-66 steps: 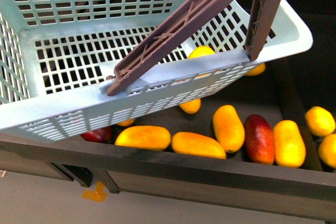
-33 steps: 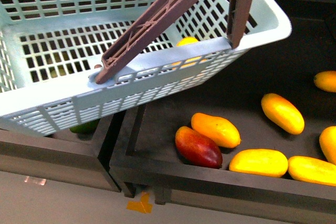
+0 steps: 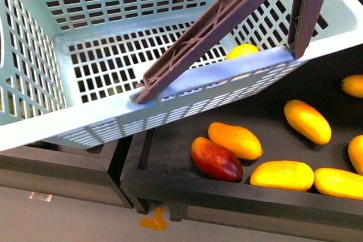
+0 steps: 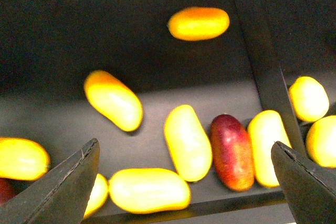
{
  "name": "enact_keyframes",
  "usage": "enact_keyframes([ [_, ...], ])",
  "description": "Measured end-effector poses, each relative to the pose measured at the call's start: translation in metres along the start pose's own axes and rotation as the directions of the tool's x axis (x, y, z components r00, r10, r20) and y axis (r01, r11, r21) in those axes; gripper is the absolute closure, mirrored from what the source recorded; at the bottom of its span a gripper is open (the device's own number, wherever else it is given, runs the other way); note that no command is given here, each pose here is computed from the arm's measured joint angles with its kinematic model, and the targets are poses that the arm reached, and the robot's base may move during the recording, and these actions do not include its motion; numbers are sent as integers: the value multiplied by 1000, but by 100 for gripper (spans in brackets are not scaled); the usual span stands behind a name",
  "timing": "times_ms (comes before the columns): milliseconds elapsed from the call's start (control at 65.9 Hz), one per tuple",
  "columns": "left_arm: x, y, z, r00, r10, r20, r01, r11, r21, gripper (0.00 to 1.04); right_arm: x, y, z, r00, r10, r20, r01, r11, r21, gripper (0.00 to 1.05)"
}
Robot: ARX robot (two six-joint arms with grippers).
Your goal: Pick lemon and mango into basket
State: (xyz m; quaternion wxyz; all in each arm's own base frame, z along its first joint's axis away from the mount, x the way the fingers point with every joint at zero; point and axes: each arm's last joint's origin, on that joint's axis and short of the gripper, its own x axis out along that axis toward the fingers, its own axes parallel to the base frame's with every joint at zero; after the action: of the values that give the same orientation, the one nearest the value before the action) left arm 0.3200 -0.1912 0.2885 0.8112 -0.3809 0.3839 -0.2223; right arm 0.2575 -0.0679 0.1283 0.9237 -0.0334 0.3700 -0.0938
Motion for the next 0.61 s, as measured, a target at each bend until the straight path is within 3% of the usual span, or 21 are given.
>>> enact_keyframes([
  [106, 0, 0, 1, 1000, 8, 11, -8, 1000, 0, 91, 32, 1, -12, 986, 93, -136, -121, 970, -209, 9],
  [258, 0, 1, 2, 1000, 13, 18, -13, 1000, 3, 91, 79, 20, -16, 935, 205, -289, -315, 854, -414, 9],
  [607, 0, 1, 1, 1000, 6, 9, -6, 1000, 3, 91, 146, 60, -12, 889, 232, -394, -410, 786, -462, 9],
])
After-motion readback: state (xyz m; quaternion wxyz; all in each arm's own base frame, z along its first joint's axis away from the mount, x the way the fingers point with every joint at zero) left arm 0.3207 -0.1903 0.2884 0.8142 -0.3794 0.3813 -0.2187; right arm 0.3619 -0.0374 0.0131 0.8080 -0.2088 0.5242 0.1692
